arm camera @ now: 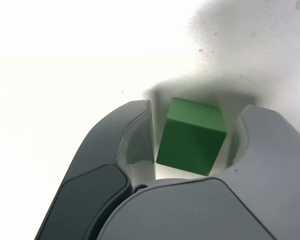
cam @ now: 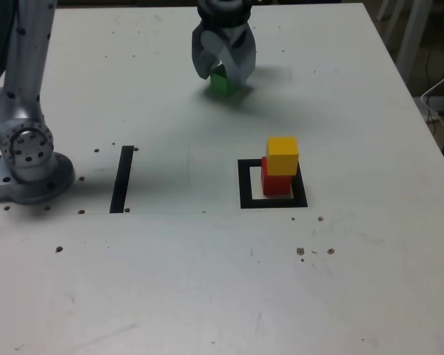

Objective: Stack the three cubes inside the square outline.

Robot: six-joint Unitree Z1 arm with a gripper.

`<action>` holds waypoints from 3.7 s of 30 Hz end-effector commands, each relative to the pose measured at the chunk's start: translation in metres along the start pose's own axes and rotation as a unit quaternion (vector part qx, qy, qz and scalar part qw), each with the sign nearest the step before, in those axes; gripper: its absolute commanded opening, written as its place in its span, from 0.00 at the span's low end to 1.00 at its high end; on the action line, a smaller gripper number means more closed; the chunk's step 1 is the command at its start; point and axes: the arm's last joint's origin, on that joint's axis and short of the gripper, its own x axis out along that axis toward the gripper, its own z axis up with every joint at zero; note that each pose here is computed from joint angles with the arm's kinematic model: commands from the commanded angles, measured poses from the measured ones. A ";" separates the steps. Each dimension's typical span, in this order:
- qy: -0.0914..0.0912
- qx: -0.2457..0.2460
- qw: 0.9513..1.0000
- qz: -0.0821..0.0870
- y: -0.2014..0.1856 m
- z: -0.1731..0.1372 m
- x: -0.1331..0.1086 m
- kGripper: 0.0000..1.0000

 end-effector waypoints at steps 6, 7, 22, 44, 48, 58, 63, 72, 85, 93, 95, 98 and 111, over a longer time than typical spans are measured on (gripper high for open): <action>0.004 -0.004 1.000 -0.010 -0.001 0.000 0.002 0.24; 0.004 -0.003 1.000 -0.011 -0.001 0.000 0.003 0.23; -0.025 -0.026 0.999 0.007 -0.002 0.004 -0.020 0.12; 0.025 -0.030 0.999 0.033 -0.079 0.034 -0.157 0.12; 0.021 -0.041 0.998 0.038 -0.094 0.041 -0.175 0.12; -0.004 -0.124 0.992 0.009 -0.126 0.065 -0.180 0.09; -0.011 -0.165 0.986 -0.004 -0.136 0.072 -0.181 0.08; -0.015 -0.247 0.968 -0.031 -0.154 0.083 -0.182 0.08; -0.026 -0.268 0.960 -0.080 -0.166 0.102 -0.174 0.08; -0.025 -0.255 0.964 -0.071 -0.172 0.120 -0.167 0.08; -0.025 -0.252 0.965 -0.070 -0.174 0.122 -0.167 0.08; -0.029 -0.248 0.966 -0.069 -0.178 0.126 -0.169 0.08; -0.022 -0.240 0.969 -0.062 -0.185 0.146 -0.162 0.09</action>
